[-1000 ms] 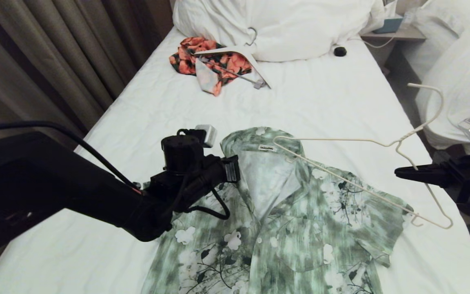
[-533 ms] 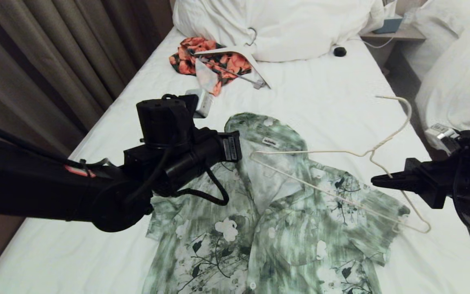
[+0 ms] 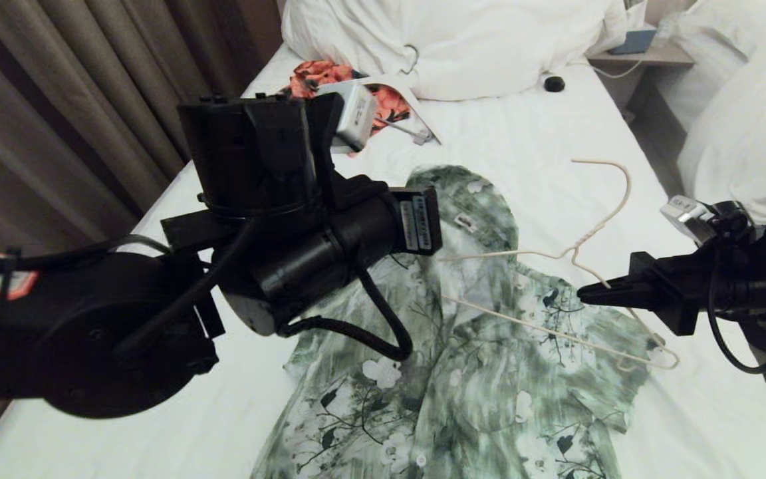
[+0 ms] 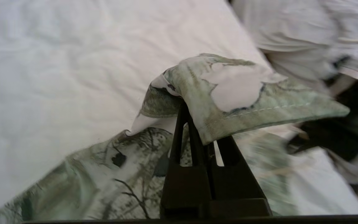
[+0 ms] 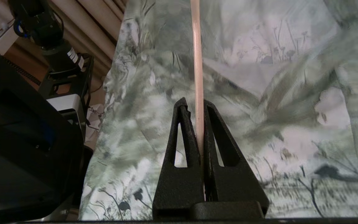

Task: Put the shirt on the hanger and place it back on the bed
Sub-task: Hook one side of the shirt onto the hanger

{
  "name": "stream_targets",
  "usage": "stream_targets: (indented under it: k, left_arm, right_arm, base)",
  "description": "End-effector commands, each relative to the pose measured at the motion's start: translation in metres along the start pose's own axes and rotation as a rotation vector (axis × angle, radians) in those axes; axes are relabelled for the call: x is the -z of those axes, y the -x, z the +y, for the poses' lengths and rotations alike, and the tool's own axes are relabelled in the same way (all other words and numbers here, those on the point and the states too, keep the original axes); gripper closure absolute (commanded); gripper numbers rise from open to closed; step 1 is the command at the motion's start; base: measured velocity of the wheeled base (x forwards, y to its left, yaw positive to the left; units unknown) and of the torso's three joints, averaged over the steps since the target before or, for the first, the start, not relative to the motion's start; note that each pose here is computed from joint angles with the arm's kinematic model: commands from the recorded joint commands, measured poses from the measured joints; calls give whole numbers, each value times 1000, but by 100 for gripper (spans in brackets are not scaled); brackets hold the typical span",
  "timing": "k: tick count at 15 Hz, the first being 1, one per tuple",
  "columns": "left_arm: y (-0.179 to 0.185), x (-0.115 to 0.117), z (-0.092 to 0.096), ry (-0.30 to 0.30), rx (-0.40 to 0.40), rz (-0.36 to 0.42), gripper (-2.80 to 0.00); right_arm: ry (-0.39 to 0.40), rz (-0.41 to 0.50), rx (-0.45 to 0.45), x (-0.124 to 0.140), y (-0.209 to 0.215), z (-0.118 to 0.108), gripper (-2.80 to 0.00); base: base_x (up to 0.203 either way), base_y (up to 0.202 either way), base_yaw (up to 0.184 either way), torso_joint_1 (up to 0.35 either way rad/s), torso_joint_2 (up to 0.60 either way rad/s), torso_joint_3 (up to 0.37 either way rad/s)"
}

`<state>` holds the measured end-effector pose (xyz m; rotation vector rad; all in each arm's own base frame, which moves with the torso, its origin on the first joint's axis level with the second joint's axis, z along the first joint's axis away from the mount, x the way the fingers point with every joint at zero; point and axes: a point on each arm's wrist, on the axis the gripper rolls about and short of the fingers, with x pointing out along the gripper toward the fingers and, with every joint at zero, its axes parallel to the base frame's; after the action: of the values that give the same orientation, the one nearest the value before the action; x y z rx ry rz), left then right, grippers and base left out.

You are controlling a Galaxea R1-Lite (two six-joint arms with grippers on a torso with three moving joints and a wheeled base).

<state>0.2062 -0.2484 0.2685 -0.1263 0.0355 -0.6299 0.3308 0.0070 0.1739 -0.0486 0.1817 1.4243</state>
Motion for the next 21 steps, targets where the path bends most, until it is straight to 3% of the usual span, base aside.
stream_targets:
  k: [1, 5, 7, 10, 16, 21]
  left_arm:
    - [13, -5, -36, 9, 90, -12, 0]
    - [-24, 42, -91, -92, 145, 78, 0]
    - [-35, 39, -101, -141, 153, 48, 0]
    - [-33, 40, -116, -150, 189, 39, 0]
    - [-23, 56, -157, -117, 284, 60, 0]
    - [-38, 79, -160, -155, 270, 98, 0]
  right_arm:
    - [46, -11, -7, -14, 1, 10, 0]
    - [79, -14, -8, -26, 4, 34, 0]
    - [75, -14, 6, -25, 9, 49, 0]
    - [67, -19, 45, -22, 21, 48, 0]
    - [74, -22, 15, -13, 12, 38, 0]
    - [106, -36, -35, -11, -2, 34, 0]
  base:
    - [0, 0, 0, 0, 0, 0]
    - [0, 0, 0, 0, 0, 0]
    - [0, 0, 0, 0, 0, 0]
    - [0, 0, 0, 0, 0, 0]
    - [0, 0, 0, 0, 0, 0]
    - [0, 0, 0, 0, 0, 0]
